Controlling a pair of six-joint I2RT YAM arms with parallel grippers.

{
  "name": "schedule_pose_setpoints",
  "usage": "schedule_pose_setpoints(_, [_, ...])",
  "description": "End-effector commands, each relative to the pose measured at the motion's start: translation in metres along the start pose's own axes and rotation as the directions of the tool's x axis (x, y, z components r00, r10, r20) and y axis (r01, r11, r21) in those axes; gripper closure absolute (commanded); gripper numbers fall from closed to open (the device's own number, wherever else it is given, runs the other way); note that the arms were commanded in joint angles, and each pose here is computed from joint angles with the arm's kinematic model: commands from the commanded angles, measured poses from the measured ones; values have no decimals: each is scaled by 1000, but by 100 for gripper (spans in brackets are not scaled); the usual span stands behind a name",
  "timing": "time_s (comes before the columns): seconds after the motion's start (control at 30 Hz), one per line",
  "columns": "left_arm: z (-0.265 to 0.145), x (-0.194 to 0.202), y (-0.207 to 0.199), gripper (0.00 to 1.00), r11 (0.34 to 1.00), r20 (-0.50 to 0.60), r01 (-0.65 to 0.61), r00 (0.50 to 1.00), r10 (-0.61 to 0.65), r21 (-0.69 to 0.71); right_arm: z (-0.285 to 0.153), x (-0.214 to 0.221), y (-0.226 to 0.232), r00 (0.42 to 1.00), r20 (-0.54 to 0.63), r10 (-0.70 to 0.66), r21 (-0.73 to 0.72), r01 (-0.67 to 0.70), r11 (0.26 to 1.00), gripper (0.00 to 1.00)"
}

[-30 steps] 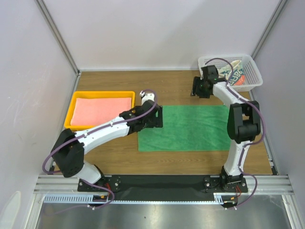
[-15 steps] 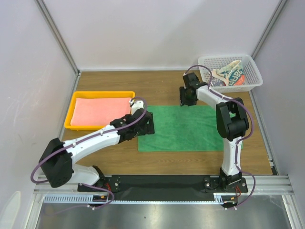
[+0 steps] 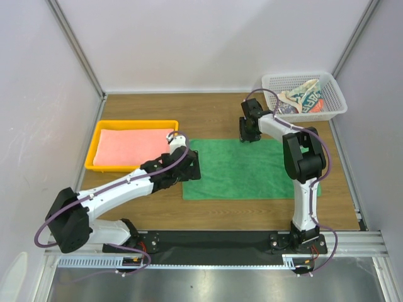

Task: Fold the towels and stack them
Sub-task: Fold the towel

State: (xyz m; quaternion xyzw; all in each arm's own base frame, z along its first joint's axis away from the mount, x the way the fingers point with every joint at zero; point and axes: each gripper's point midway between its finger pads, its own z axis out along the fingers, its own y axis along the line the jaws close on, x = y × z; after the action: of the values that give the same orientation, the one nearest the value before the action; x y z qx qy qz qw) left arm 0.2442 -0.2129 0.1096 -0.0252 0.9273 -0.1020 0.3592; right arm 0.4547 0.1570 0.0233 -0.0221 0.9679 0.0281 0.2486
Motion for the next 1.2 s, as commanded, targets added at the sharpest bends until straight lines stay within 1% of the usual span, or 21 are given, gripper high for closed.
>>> schedule_pose_setpoints(0.0, [-6,-6,1,13,999,36,34,999,-34,10,4,-7,2,1000,25,-14,6,14,1000,57])
schedule_pose_setpoints(0.07, [-6,-4,0,13,999,34,31,999,-31,16,7,-6,1,1000,22,-16,12,16,1000,59])
schedule_pose_setpoints(0.13, [-10,-8,-8,13,998,35,31,999,-33,55,10,-2,1,1000,11,-19,12,19,1000,59])
schedule_pose_setpoints(0.23, [-21,-7,-31,13,995,46,17,999,-22,101,11,-1,1,1000,10,-16,16,16,1000,59])
schedule_pose_setpoints(0.27, [-27,-4,-50,13,992,47,12,999,-18,127,12,-2,1,1000,11,-13,13,13,1000,59])
schedule_pose_setpoints(0.33, [-31,-4,-63,14,994,70,20,997,-27,104,12,-2,1,1000,13,-5,18,5,1000,60])
schedule_pose_setpoints(0.37, [-29,13,-77,14,994,44,22,999,-27,102,12,-2,1,1000,14,1,16,-1,1000,59])
schedule_pose_setpoints(0.43, [-29,19,-89,14,997,65,30,997,-35,72,12,-3,2,1000,19,14,11,-14,1000,58])
schedule_pose_setpoints(0.47, [-30,32,-107,14,997,51,28,998,-32,70,12,-3,2,1000,18,16,9,-16,1000,55])
schedule_pose_setpoints(0.5, [-32,35,-117,14,997,56,31,998,-34,69,12,-3,2,1000,20,22,15,-22,1000,55])
schedule_pose_setpoints(0.53, [-37,28,-132,14,997,94,40,995,-46,61,13,-5,1,999,30,27,20,-28,999,54])
schedule_pose_setpoints(0.57, [-39,32,-144,15,996,103,65,992,-71,61,14,-5,1,999,32,27,22,-28,999,54])
schedule_pose_setpoints(0.6, [-29,57,-156,15,1000,96,14,995,-16,27,14,-5,0,999,38,31,27,-32,999,54])
schedule_pose_setpoints(0.63, [-36,52,-171,15,1000,116,16,993,-18,12,16,-8,1,998,53,31,23,-33,999,53])
schedule_pose_setpoints(0.67, [-38,58,-181,15,1000,132,31,991,-31,1,17,-10,1,998,60,33,23,-35,999,53])
schedule_pose_setpoints(0.7, [-16,80,-181,15,997,114,-12,993,20,-70,18,-12,0,997,69,36,22,-37,999,53])
schedule_pose_setpoints(0.73, [-21,76,-192,15,996,106,-9,994,18,-83,20,-12,0,997,69,40,23,-42,999,53])
schedule_pose_setpoints(0.8, [-11,93,-198,15,994,65,-12,998,19,-107,23,-10,0,996,72,51,12,-52,999,53])
schedule_pose_setpoints(0.87, [1,110,-206,15,996,25,-11,1000,13,-89,27,-6,3,996,67,63,-4,-63,998,53])
schedule_pose_setpoints(1.03, [13,117,-212,18,997,35,12,999,-10,-71,37,3,9,995,56,77,-40,-75,996,53])
schedule_pose_setpoints(1.17, [21,118,-223,22,998,56,-5,998,9,-62,40,4,7,995,61,81,-38,-78,996,53])
